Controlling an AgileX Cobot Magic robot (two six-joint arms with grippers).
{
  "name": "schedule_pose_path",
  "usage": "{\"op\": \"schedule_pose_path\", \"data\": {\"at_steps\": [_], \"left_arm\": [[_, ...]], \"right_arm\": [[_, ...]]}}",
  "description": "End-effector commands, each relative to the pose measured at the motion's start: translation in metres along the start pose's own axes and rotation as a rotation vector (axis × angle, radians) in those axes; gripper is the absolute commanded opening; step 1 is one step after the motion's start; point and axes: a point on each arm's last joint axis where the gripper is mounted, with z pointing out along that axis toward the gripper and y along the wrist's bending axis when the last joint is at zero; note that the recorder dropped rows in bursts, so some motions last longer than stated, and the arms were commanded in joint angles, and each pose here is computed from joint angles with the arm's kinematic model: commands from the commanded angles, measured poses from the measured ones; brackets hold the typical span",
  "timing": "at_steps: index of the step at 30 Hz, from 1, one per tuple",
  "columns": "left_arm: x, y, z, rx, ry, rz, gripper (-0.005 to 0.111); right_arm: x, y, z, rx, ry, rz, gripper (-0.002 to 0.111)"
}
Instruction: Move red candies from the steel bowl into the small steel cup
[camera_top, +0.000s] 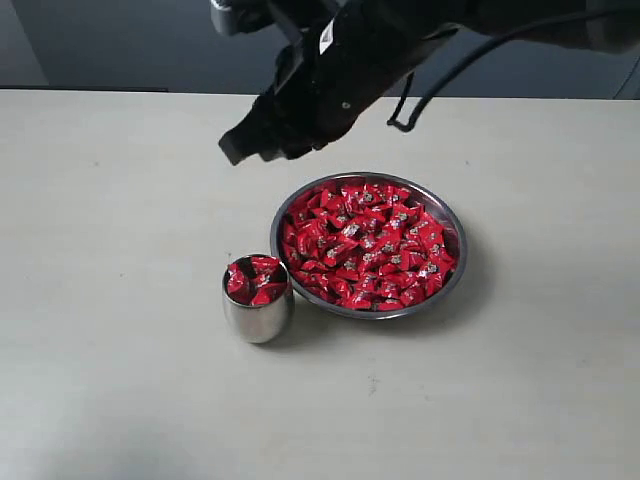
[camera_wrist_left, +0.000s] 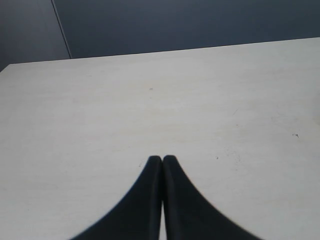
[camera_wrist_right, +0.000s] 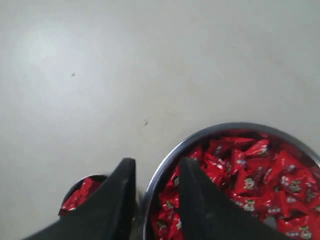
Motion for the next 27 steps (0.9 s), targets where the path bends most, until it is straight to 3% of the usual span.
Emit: {"op": "schedule_pose_path", "data": {"at_steps": [1,2,10,17,27], "left_arm": [[0.000,0.000,0.000,0.004,-0.013,0.001,0.000],[0.000,0.000,0.000,0.004,-0.013,0.001,0.000],[0.000,0.000,0.000,0.004,-0.013,0.001,0.000],[0.000,0.000,0.000,0.004,-0.013,0.001,0.000],[0.000,0.000,0.000,0.004,-0.013,0.001,0.000]], "right_arm": [[0.008,-0.005,-0.019,0.062,-0.130,-0.003,0.005],[0.013,-0.005,-0.021,0.070,-0.143,-0.006,-0.001],[0.053,-0.025,-0.057,0.185,-0.267,0.098,0.000],[0.052,-0.036,-0.104,0.233,-0.400,0.162,0.000],[0.052,-0.033,-0.116,0.217,-0.435,0.222,0.000]]}}
